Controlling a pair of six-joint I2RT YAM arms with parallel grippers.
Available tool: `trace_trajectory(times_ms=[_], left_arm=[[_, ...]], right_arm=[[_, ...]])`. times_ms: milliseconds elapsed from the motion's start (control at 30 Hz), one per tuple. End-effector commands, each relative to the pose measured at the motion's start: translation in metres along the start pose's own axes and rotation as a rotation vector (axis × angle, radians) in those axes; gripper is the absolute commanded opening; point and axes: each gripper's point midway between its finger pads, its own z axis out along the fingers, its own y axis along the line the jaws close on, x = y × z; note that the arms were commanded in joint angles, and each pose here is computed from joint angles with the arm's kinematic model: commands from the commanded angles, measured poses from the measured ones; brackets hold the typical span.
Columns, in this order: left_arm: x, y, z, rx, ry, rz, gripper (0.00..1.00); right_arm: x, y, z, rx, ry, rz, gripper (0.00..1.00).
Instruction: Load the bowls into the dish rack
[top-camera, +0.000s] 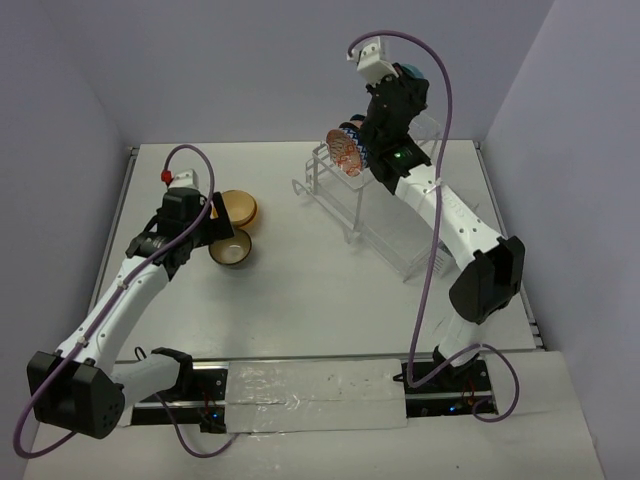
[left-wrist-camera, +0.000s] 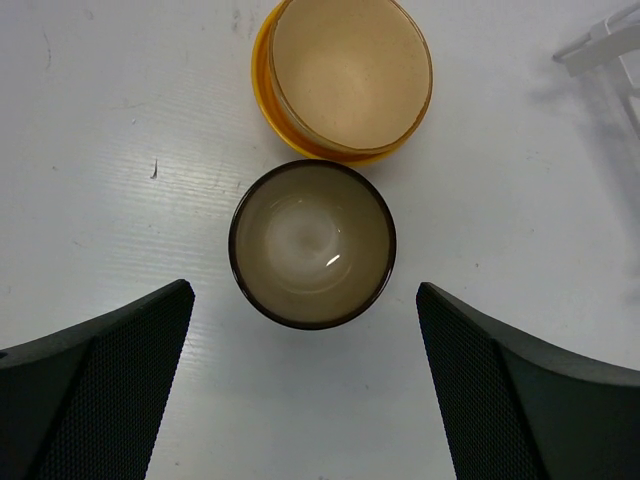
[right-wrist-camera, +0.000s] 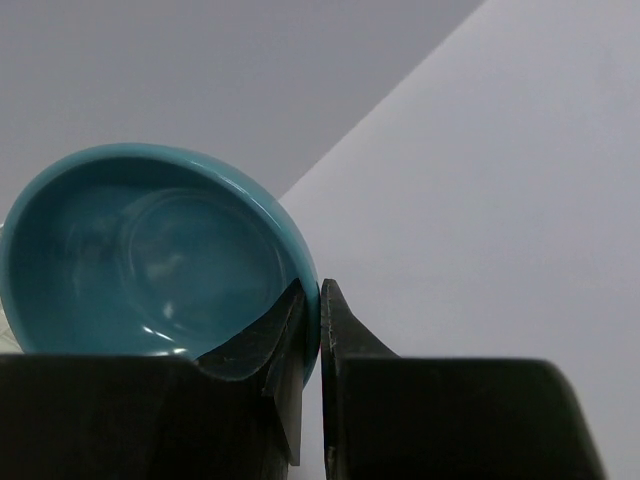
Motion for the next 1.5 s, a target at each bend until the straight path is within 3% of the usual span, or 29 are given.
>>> trace_trajectory(times_ms=[0, 867, 1467], left_arm=[[-0.013, -0.008, -0.004, 0.054, -0.049, -0.006, 0.99], [-0.013, -0.007, -0.002, 0.075, -0.036, -0.025, 0.99], [-0.013, -0.005, -0.001, 0.072, -0.033, -0.028, 0.99]], right_arm=[[-0.019, -0.016, 0.011, 0.041, -0.069, 0.051, 0.00], [0.038, 0.079, 0.031, -0.037, 0.012, -0.119, 0.00], [0.047, 0.070, 0.047, -0.002, 0.037, -0.097, 0.00]])
